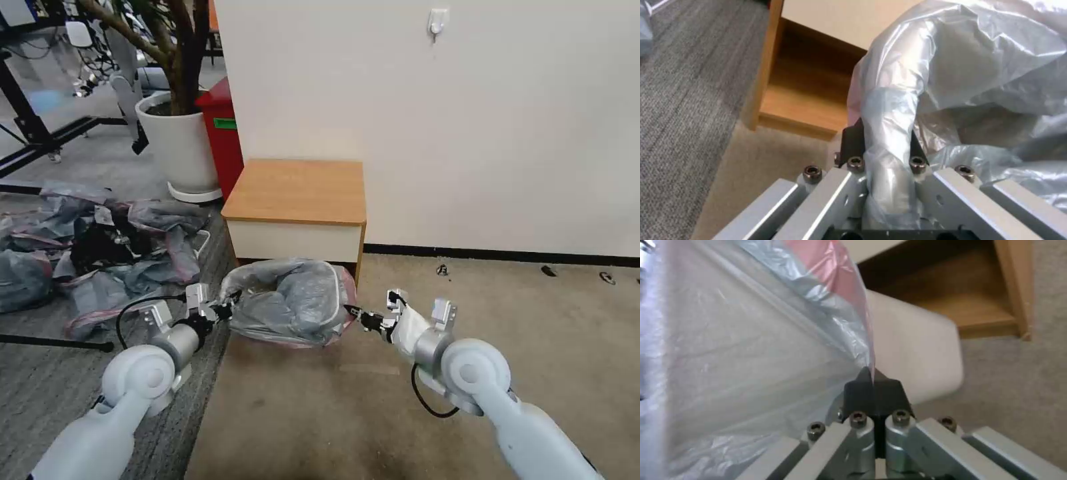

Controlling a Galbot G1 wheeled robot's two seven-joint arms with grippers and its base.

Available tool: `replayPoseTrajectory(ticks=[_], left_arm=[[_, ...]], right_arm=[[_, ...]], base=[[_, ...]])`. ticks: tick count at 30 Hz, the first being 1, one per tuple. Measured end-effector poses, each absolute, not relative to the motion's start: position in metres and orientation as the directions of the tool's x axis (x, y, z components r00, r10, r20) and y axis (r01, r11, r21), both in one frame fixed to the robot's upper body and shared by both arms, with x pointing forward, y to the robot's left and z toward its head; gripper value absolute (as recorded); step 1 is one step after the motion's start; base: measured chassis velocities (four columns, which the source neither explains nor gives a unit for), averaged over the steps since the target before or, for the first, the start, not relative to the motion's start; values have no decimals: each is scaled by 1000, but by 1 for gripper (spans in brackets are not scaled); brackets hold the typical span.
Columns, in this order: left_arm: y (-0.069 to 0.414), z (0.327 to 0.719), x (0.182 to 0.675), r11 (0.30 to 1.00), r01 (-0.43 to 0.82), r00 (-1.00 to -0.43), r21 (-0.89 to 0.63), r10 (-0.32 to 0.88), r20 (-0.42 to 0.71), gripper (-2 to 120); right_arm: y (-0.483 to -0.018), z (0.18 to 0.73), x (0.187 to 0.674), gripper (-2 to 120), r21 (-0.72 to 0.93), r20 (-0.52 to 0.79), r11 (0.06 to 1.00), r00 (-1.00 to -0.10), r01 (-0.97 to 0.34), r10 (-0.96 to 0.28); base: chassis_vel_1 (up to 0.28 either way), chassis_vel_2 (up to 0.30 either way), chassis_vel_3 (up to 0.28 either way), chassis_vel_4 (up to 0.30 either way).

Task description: Pick up the garbage bag from the table and place it over the trash can.

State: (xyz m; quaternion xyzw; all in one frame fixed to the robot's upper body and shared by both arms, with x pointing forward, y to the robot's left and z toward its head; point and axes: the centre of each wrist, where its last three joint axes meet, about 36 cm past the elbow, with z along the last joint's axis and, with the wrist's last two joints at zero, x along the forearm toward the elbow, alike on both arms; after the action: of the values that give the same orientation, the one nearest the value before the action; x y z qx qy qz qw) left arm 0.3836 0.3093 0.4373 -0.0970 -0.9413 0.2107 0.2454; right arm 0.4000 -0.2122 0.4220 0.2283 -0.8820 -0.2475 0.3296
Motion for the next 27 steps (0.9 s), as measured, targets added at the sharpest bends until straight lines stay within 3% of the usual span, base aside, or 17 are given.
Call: replayPoseTrajectory(ticks=[27], left_arm=[[305, 446, 377, 876, 89, -833, -474, 326, 447, 3]], right_arm=[[-190, 375, 412, 0, 461, 515, 855, -714, -237, -475]], base=[[0, 0, 0, 0]])
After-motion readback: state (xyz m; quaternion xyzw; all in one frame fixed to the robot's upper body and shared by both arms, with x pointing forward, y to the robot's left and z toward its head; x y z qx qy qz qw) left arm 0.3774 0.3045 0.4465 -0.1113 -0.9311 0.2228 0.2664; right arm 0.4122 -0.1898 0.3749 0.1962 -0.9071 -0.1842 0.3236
